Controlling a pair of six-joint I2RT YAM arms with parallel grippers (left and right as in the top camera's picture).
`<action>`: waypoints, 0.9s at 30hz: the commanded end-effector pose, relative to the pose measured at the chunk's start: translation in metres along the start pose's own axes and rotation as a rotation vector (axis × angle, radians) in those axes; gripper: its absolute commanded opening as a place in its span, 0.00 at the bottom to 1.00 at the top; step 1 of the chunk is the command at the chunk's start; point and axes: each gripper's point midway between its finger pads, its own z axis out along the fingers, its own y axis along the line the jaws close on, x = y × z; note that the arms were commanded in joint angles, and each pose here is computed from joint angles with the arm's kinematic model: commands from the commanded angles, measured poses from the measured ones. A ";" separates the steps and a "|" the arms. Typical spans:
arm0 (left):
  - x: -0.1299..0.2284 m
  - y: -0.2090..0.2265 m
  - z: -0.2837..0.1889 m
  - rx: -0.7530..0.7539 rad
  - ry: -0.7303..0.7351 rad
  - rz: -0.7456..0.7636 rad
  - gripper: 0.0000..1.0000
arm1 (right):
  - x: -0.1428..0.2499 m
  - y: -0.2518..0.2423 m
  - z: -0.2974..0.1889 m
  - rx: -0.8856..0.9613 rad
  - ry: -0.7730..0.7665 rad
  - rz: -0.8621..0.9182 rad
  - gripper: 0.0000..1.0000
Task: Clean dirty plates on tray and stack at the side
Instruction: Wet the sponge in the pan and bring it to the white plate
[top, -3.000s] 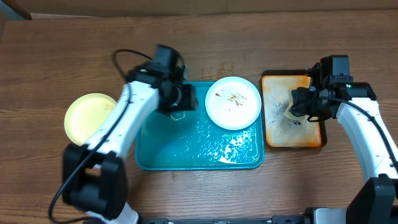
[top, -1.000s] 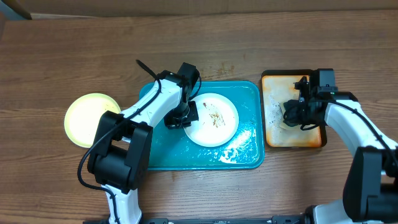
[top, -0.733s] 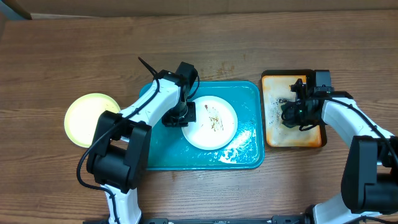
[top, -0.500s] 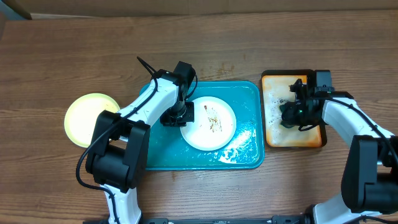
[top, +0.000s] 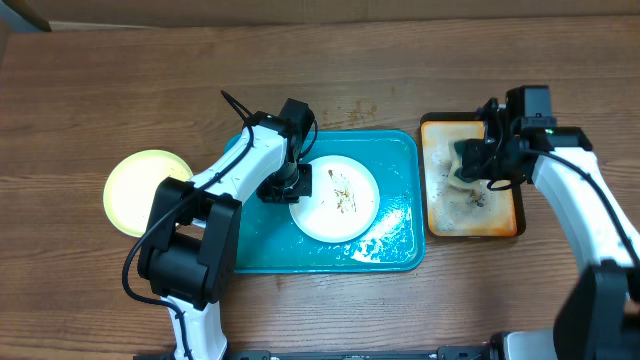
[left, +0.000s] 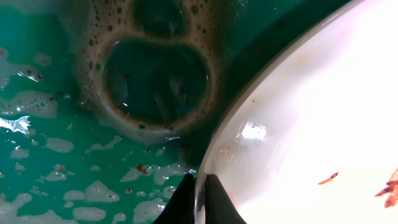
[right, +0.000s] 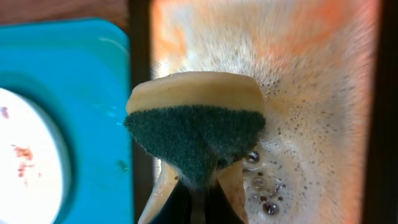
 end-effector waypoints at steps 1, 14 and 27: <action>-0.002 0.010 0.006 -0.050 -0.002 0.010 0.05 | -0.003 0.009 -0.013 0.026 -0.021 -0.009 0.04; -0.002 0.009 0.006 -0.039 0.002 0.009 0.05 | 0.013 0.087 -0.001 -0.013 -0.005 -0.170 0.04; -0.001 0.004 0.006 -0.016 0.008 0.010 0.04 | 0.028 0.208 0.029 -0.255 -0.019 -0.109 0.04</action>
